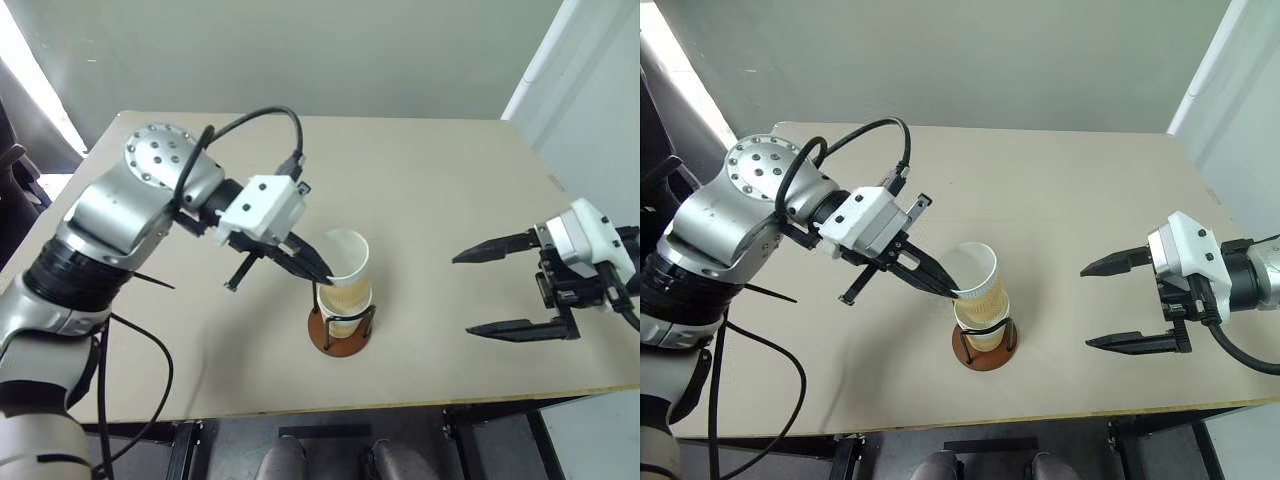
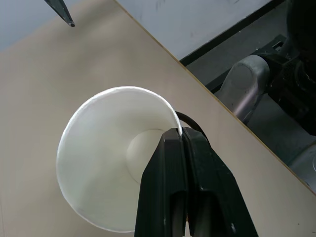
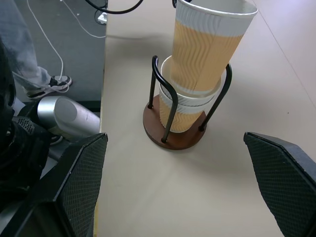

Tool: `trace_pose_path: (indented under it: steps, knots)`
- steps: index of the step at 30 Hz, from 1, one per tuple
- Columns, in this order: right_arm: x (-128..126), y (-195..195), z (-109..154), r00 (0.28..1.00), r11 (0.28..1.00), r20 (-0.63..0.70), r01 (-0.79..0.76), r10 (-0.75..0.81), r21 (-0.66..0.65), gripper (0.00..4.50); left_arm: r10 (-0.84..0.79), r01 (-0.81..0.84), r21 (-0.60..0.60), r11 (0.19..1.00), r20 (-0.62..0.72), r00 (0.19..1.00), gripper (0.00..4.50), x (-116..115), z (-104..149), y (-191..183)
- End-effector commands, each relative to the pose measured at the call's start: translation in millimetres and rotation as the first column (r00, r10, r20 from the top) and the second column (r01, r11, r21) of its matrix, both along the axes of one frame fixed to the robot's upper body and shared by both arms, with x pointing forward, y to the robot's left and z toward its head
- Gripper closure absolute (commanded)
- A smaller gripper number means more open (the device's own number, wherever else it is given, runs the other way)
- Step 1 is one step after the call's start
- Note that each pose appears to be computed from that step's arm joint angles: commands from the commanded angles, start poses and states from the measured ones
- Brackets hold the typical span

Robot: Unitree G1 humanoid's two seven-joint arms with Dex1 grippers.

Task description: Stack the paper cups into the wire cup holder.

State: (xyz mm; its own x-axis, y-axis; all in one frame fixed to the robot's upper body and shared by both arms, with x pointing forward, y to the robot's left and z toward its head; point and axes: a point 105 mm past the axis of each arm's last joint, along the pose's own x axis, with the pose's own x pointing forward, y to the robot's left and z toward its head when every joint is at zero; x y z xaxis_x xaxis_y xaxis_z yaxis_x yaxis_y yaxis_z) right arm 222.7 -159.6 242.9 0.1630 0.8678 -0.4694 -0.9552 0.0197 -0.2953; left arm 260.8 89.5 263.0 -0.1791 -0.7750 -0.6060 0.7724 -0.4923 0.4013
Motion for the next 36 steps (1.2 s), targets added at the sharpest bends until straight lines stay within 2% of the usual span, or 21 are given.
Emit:
trace_pose_path:
  steps: [1, 9, 11, 14, 16, 19, 23, 25, 28, 31, 33, 36]
  knots:
    - [-1.2, 2.2, 7.8, 0.999, 1.000, 0.052, -0.009, 0.010, -0.011, 0.00, -0.033, 0.032, 0.023, 0.999, 0.021, 0.999, 3.54, -5.7, 3.8, 1.5]
    - [3.3, 3.1, 7.4, 0.998, 1.000, 0.062, -0.007, 0.007, -0.012, 0.00, -0.029, 0.028, 0.007, 1.000, 0.038, 0.999, 0.61, -4.2, 6.6, 0.4]
    - [5.8, 2.6, 7.4, 0.998, 1.000, 0.066, -0.004, 0.004, -0.012, 0.00, -0.015, 0.016, -0.020, 1.000, 0.048, 0.999, 0.02, -1.9, 10.3, 1.5]
    - [17.9, -4.6, 6.4, 0.997, 0.999, 0.060, 0.044, -0.044, 0.007, 0.00, 0.151, -0.144, -0.178, 0.973, 0.023, 0.988, 0.02, 13.5, 33.2, 12.7]
    - [29.2, -13.6, 4.4, 0.994, 0.995, 0.051, 0.094, -0.095, 0.027, 0.00, 0.283, -0.278, -0.274, 0.921, -0.021, 0.959, 0.02, 23.2, 45.7, 33.6]
    - [39.9, -25.5, 8.2, 0.990, 0.985, 0.011, 0.141, -0.143, 0.101, 0.00, 0.396, -0.408, -0.333, 0.850, -0.108, 0.912, 0.02, 22.6, 48.6, 66.0]
    - [48.4, -50.6, 3.3, 0.982, 0.974, -0.056, 0.187, -0.181, 0.128, 0.00, 0.513, -0.583, -0.285, 0.761, -0.287, 0.809, 0.02, 1.7, 29.6, 119.7]
    - [51.5, -68.9, -5.6, 0.970, 0.969, -0.094, 0.231, -0.222, 0.093, 0.00, 0.609, -0.694, -0.196, 0.693, -0.355, 0.709, 0.02, -8.1, 6.7, 149.8]
    - [55.1, -87.3, -12.9, 0.954, 0.956, -0.130, 0.282, -0.270, 0.080, 0.00, 0.673, -0.770, -0.138, 0.622, -0.408, 0.617, 0.02, -20.0, -9.3, 172.4]
    - [58.7, -100.9, -11.9, 0.938, 0.934, -0.167, 0.328, -0.304, 0.142, 0.00, 0.716, -0.841, -0.122, 0.527, -0.469, 0.517, 0.02, -29.3, -22.4, 196.7]
    - [60.5, -102.7, -11.3, 0.935, 0.927, -0.177, 0.337, -0.309, 0.166, 0.00, 0.732, -0.866, -0.112, 0.487, -0.489, 0.475, 0.02, -31.5, -30.9, 205.2]
    - [61.7, -101.0, -13.0, 0.936, 0.928, -0.177, 0.333, -0.304, 0.167, 0.00, 0.719, -0.869, -0.122, 0.480, -0.513, 0.469, 0.02, -33.0, -35.3, 202.3]
